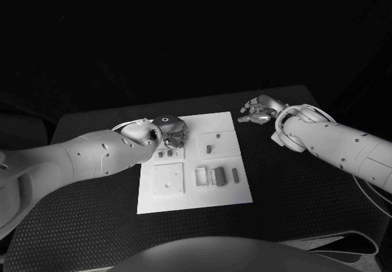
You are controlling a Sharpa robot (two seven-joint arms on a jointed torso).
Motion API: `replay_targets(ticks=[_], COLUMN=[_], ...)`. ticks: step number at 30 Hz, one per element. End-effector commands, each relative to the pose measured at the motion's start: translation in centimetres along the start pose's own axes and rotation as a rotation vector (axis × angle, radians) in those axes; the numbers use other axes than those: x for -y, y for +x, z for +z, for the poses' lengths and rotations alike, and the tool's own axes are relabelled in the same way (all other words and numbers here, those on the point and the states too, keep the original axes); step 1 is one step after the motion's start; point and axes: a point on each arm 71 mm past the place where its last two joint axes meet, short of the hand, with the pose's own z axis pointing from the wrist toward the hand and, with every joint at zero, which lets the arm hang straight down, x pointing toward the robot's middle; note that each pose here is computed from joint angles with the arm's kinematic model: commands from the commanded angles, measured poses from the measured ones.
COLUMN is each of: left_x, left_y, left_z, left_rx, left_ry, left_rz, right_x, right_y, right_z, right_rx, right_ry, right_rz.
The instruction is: Assemble the parts on the task board
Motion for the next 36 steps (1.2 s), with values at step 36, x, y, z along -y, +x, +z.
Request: replay_targets(ticks=[36], left_x=[0.26], left_y=[0.69], left_z=[0.45], left_rx=[-0.043], left_ry=[-0.002], left_rz=[0.013], right_x=[-0.23], right_y=[0.18], right_z=[0.03], right_rx=[-0.012], right_ry=[-0.014], right_rz=[-0.006])
